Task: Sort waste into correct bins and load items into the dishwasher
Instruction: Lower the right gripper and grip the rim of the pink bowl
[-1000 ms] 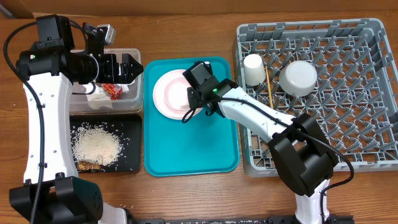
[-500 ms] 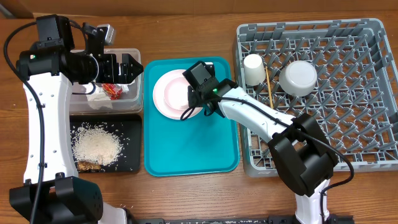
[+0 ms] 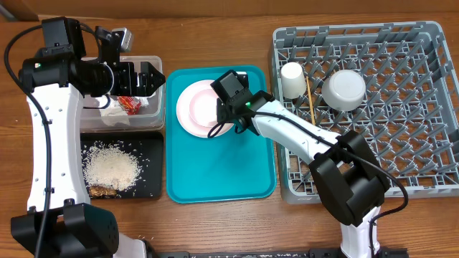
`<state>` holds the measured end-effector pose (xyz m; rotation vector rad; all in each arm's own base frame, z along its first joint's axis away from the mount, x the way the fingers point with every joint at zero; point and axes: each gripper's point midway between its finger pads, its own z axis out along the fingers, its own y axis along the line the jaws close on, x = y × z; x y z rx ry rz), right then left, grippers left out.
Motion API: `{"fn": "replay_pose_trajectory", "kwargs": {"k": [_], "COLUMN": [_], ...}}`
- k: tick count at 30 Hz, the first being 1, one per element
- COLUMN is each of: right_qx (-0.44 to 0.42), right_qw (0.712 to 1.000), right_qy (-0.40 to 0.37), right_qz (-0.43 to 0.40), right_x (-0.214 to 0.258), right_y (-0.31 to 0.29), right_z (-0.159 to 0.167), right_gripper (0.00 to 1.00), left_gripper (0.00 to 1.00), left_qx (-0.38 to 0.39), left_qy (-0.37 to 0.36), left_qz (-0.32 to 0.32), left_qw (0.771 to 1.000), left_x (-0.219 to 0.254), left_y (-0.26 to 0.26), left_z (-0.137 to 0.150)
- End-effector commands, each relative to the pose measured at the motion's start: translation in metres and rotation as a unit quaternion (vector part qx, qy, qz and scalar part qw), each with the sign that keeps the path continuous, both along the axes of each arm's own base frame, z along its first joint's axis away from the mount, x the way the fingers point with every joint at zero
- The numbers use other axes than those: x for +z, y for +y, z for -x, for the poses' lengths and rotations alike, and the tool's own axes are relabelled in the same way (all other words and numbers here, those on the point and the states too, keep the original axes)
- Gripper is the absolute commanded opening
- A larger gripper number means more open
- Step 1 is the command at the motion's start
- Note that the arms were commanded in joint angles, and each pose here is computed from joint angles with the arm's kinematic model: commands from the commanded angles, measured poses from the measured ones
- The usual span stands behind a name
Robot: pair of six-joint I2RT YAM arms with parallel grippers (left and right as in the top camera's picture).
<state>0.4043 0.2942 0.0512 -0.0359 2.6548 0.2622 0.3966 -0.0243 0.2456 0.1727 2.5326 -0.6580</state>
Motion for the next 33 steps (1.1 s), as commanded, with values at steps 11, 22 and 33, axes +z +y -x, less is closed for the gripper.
{"fn": "replay_pose_trajectory", "kwargs": {"k": [11,22,33], "right_qx": [-0.003,-0.003,0.006], "right_qw": [1.0,1.0,0.996], "right_qy": [0.003,0.003,-0.076], "right_qz": [-0.002,-0.001,-0.048], "right_x": [-0.005,-0.009,0.051], "right_y": [0.002,0.003,0.022], "right_z": [0.0,-0.001,-0.032], "right_gripper": [0.17,0.18,0.04], "left_gripper": [1.0,1.0,1.0], "left_qx": [-0.001,-0.001,-0.001], "left_qy": [-0.015,-0.015,-0.015], "left_qz": [-0.002,-0.002,-0.002], "left_qw": [1.0,1.0,1.0], "left_x": [0.012,0.012,0.012], "left_y": [-0.002,-0.002,-0.002], "left_z": [-0.002,-0.002,-0.002]}}
